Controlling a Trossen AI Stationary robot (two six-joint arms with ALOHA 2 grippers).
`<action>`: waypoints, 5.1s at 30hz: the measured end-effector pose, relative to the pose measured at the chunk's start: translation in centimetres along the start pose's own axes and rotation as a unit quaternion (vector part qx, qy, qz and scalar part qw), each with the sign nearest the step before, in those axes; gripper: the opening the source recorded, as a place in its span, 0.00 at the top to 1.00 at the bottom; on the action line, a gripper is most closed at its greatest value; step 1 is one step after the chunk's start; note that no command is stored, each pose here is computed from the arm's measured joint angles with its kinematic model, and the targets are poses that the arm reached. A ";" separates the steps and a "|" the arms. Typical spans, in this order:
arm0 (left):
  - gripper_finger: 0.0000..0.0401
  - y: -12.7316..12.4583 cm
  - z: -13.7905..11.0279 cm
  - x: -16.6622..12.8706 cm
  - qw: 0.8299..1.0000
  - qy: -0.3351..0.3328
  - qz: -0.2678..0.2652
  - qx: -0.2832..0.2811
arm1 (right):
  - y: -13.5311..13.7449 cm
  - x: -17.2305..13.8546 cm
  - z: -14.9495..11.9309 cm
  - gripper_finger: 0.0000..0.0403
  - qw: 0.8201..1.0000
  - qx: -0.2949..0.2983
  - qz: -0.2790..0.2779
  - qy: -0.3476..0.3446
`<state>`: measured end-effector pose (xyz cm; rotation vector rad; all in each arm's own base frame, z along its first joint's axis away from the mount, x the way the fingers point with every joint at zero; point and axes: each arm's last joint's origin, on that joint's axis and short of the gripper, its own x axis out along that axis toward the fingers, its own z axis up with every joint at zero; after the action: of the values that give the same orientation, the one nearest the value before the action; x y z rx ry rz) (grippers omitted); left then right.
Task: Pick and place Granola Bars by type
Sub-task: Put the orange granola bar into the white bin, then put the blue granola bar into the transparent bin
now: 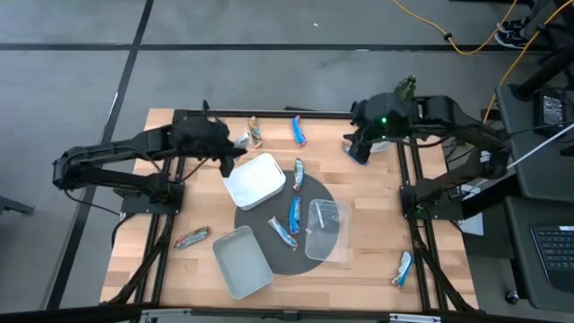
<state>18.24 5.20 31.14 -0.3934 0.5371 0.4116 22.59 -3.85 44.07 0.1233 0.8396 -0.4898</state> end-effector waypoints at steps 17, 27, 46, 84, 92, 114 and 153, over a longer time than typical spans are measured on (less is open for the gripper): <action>0.91 0.8 -5.7 10.0 0.978 0.206 -0.043 0.004 | 0.6 7.1 -4.3 0.49 0.997 -0.003 -0.024 0.072; 0.77 0.8 -6.6 11.2 0.965 0.250 -0.078 -0.016 | -0.7 7.6 -4.0 0.49 0.996 -0.008 -0.039 0.075; 0.48 -1.7 0.2 8.2 0.984 0.132 -0.120 0.021 | -5.4 12.9 -3.6 0.44 0.983 -0.011 -0.082 0.161; 0.51 -2.5 2.6 4.8 0.994 0.093 -0.022 0.048 | -9.4 26.7 -9.9 0.08 0.948 0.001 -0.073 0.310; 0.51 -2.9 2.5 4.8 0.994 0.094 -0.026 0.052 | -9.4 27.7 -11.9 0.08 0.939 0.003 -0.074 0.335; 0.51 -3.0 2.9 4.8 0.996 0.064 -0.013 0.067 | -8.3 28.6 -15.8 0.71 0.935 0.035 0.021 0.353; 0.51 -2.3 3.1 4.6 0.982 0.040 0.083 0.168 | 2.5 -3.5 -7.0 0.91 0.924 0.045 0.296 -0.237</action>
<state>24.22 5.93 31.58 -0.0403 0.7083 0.4567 17.00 1.68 41.80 0.3190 0.2736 0.0229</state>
